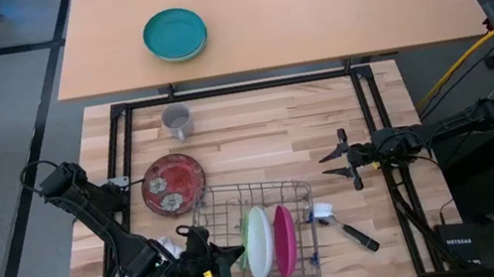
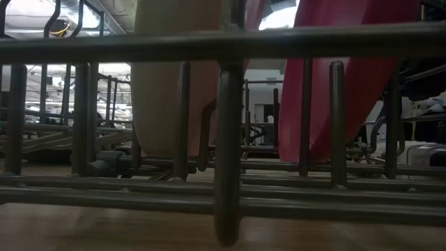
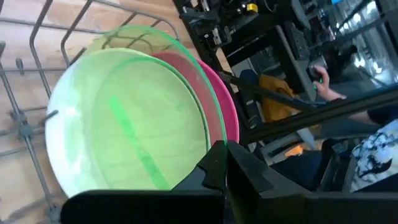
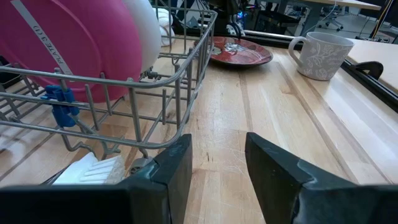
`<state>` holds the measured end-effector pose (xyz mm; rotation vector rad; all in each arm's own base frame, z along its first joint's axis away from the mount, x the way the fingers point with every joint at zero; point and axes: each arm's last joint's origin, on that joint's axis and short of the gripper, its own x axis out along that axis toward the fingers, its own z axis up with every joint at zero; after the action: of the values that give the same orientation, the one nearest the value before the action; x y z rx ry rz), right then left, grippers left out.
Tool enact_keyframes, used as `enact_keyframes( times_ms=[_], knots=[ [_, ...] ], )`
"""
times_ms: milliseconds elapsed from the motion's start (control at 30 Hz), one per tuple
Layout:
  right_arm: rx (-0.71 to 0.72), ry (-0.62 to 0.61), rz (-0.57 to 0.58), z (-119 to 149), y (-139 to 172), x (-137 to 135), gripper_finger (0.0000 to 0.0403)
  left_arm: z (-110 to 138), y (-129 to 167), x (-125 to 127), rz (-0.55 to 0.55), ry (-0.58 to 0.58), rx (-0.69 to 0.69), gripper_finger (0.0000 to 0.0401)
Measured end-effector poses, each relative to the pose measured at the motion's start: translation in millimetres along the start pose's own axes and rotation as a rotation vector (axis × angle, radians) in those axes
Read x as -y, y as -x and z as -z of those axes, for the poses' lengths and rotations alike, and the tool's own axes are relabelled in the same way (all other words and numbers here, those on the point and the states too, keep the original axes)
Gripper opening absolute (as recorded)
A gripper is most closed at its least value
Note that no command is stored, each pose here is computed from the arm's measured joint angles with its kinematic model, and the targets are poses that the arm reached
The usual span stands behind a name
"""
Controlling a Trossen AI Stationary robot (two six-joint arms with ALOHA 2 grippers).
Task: Sort dishes
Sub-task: Put the green plate into the dish rack
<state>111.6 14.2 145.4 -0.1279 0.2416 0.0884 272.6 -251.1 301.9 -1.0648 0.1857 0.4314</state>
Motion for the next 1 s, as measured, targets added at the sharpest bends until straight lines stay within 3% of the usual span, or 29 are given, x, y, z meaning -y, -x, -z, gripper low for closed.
enact_keyframes(
  times_ms=[400,1000],
  knots=[
    [0.000,0.001,0.000,0.0,0.0,0.0,0.0154,0.9,0.2,-9.1,-0.069,0.104,-0.047,0.0000],
    [0.000,0.007,0.000,0.0,0.0,0.0,0.0154,-1.0,-4.9,-8.4,-0.086,0.214,-0.098,0.0000]
  ],
)
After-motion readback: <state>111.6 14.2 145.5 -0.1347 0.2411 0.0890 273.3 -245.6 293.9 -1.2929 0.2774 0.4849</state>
